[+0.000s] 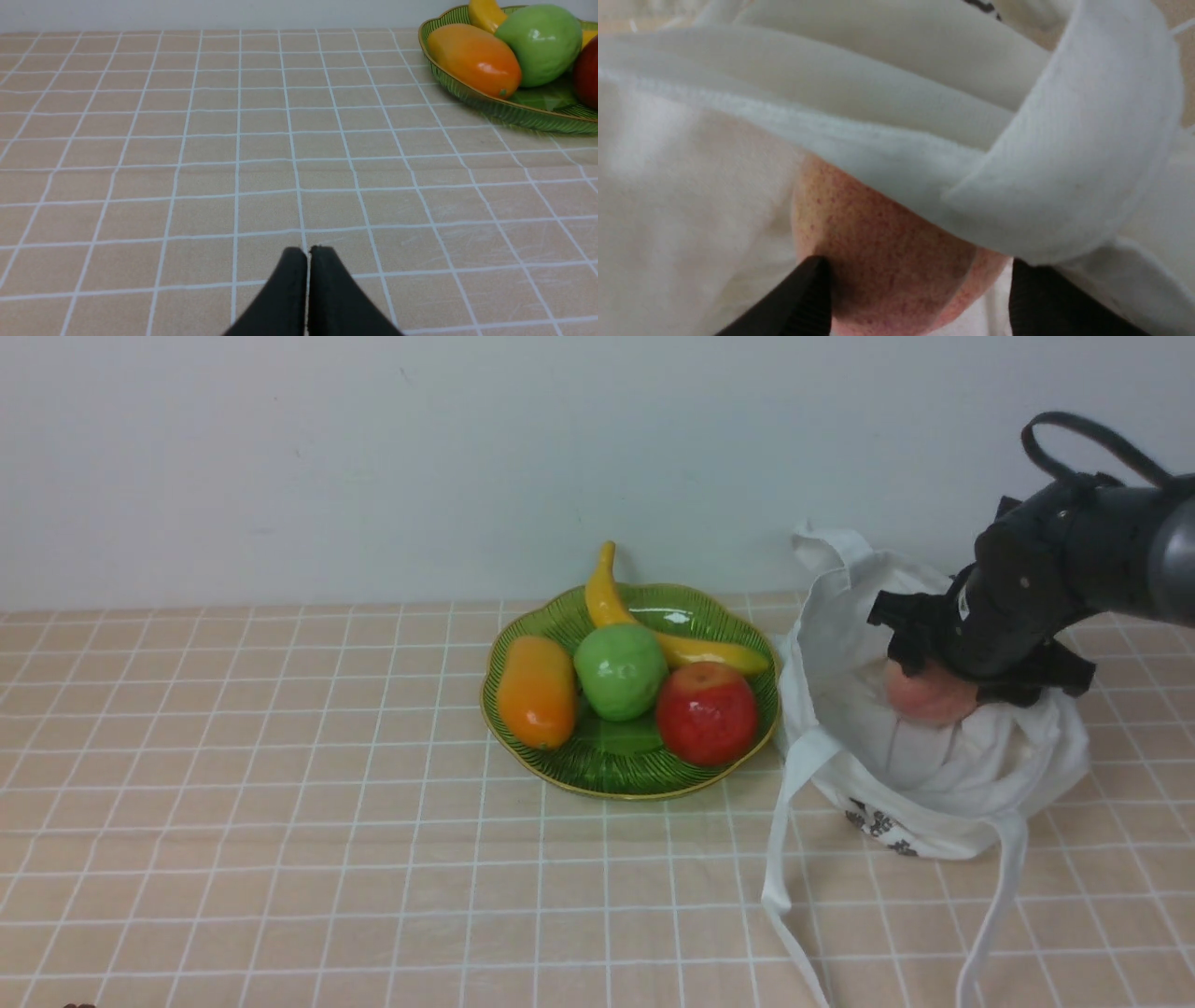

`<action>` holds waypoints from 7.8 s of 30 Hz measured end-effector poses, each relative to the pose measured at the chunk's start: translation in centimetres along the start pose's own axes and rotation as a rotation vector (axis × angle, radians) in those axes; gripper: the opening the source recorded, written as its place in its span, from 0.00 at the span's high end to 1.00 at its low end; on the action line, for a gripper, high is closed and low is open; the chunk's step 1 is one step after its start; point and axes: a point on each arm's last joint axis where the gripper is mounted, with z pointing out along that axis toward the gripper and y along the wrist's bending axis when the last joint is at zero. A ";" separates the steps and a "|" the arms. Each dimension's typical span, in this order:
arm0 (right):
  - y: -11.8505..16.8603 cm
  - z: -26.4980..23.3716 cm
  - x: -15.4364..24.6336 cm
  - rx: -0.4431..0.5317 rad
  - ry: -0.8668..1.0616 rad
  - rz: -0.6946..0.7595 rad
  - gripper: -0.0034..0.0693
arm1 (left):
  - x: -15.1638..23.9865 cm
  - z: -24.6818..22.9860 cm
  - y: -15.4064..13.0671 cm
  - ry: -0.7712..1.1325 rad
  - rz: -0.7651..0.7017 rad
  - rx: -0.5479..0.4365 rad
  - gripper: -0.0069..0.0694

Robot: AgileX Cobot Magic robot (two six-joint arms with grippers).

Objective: Take the fruit out of the bag on the brown coffee tablecloth and place them on the plate.

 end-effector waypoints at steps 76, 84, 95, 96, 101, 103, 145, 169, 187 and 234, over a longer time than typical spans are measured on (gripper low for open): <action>5.7 -12.8 0.4 -0.584 -0.069 -0.373 0.51 | 0.0 0.0 0.0 0.000 0.000 0.000 0.92; 10.6 -7.7 6.4 -0.638 0.003 -0.576 0.51 | 0.0 0.0 0.0 0.000 0.000 0.000 0.92; 11.5 -5.1 8.4 -0.620 0.019 -0.654 0.16 | 0.0 0.0 0.0 0.000 0.000 0.000 0.92; 11.5 -5.1 8.4 -0.620 0.019 -0.654 0.10 | 0.0 0.0 0.0 0.000 0.000 0.000 0.92; 11.2 -5.4 8.5 -0.617 0.050 -0.686 0.01 | 0.0 0.0 0.0 0.000 0.000 0.000 0.92; 11.0 -6.0 8.4 -0.616 0.070 -0.719 0.00 | 0.0 0.0 0.0 0.000 0.000 0.000 0.92; -18.9 -31.2 16.4 -0.693 -0.849 -0.664 0.97 | 0.0 0.0 0.0 0.000 0.000 0.000 0.92; -20.8 -23.9 21.6 -0.733 -0.915 -0.633 0.97 | 0.0 0.0 0.0 0.000 0.000 0.000 0.92; -21.9 -18.1 23.6 -0.489 -0.760 -0.566 0.97 | 0.0 0.0 0.0 0.000 -0.001 0.000 0.92; -22.7 -17.6 23.3 -0.349 -0.773 -0.478 0.97 | 0.0 0.0 0.0 0.000 0.000 0.000 0.92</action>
